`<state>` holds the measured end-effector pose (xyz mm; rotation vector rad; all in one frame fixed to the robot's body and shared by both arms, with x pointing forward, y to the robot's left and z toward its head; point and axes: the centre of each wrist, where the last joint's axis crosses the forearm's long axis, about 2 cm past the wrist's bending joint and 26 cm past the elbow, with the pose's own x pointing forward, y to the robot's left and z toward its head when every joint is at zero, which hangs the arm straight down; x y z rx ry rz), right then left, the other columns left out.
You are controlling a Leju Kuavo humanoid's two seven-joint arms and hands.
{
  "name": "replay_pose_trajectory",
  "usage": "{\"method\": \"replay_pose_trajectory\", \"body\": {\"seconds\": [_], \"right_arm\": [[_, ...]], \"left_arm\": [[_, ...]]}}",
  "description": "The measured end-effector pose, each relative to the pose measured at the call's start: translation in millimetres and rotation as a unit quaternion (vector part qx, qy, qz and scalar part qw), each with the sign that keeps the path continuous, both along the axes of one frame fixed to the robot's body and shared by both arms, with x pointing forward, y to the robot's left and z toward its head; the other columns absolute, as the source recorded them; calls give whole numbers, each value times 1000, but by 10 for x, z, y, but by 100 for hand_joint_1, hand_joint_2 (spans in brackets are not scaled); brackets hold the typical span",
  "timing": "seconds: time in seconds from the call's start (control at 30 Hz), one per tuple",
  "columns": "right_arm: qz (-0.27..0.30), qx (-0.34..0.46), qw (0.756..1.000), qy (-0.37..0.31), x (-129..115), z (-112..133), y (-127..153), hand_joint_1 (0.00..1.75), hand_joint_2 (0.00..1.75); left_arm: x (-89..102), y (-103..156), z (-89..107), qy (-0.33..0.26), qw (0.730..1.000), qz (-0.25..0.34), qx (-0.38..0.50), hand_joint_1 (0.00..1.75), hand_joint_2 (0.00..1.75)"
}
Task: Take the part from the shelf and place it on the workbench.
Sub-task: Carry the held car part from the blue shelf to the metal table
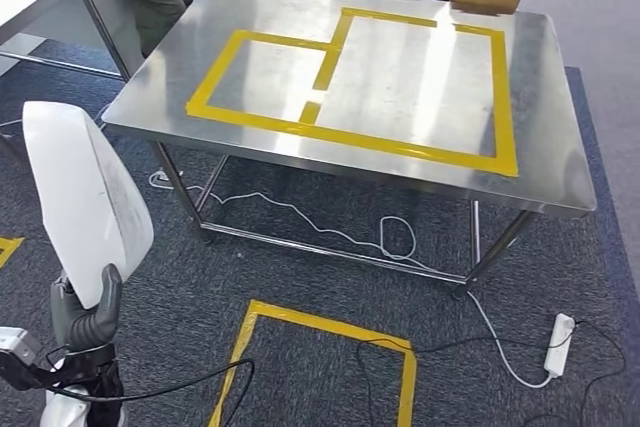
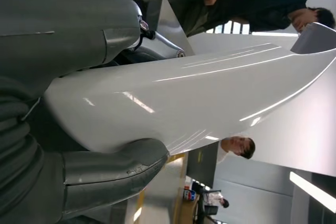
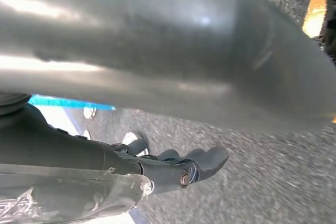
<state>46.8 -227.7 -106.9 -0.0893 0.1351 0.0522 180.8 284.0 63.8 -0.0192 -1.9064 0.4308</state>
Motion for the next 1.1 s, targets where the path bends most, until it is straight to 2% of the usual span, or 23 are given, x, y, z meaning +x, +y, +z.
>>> {"method": "replay_pose_trajectory", "body": {"seconds": [0.5, 0.93, 1.1], "right_arm": [[0, 0, 1000, -3, 40, 4, -4, 0, 0], [-6, -1, 1000, -6, 34, 3, -10, 0, 0], [-9, 0, 1000, -7, 27, 2, -12, 0, 0]], "left_arm": [[0, 6, -1, -1, 1000, -3, 1, 175, 175], [-19, 2, -30, -16, 997, -73, 22, 175, 175], [-38, 7, -42, -16, 996, -82, 29, 175, 175]]}}
